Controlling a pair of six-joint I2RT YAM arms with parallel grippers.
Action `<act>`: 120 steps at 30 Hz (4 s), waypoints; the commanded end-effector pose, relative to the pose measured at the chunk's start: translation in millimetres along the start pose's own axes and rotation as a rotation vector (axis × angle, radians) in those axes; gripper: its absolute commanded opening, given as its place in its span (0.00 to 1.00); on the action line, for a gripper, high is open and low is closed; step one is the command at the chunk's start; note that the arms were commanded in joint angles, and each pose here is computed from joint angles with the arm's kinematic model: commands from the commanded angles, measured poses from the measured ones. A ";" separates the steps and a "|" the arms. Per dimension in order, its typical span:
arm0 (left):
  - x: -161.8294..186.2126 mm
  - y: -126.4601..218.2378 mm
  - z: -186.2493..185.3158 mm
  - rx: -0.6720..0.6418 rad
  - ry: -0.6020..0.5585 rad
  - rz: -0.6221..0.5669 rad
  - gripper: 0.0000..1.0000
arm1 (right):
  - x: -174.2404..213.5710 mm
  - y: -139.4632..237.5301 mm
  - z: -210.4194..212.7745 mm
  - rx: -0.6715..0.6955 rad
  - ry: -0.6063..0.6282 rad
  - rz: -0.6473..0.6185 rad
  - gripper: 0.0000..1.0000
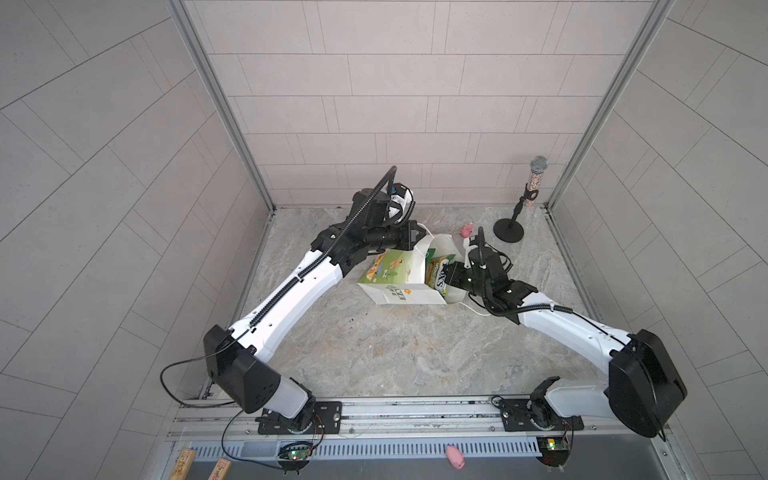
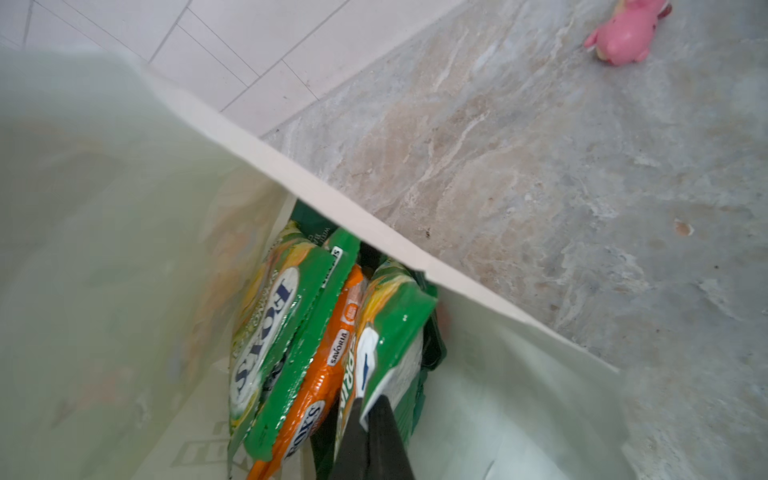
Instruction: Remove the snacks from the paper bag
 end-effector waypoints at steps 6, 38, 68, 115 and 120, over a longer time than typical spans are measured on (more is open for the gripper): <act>-3.0 7.9 -4.2 -0.013 -0.025 -0.032 0.00 | -33.9 38.3 17.4 -0.100 0.026 -0.086 0.00; 2.0 20.0 -1.7 -0.052 -0.047 -0.057 0.00 | -99.0 158.9 -17.8 -0.071 0.009 -0.315 0.00; 1.3 27.7 -7.9 -0.021 -0.045 -0.068 0.00 | -100.0 45.4 -131.3 0.069 -0.134 -0.141 0.00; 3.7 27.7 -6.8 -0.017 -0.037 -0.059 0.00 | -72.7 -39.3 -264.8 0.364 -0.207 0.210 0.29; 4.4 27.3 -7.0 -0.012 -0.036 -0.056 0.00 | -82.0 -20.2 -251.3 0.374 -0.185 0.169 0.43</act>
Point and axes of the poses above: each gripper's point midway between its finger pads, its own y axis back along the fingers, its own z axis along the line the jaws close on, x = y × z, the point moved 9 cm from there along y, back along the fingers, and after that the axes turned 10 degrees about y, right-handed, at the moved point
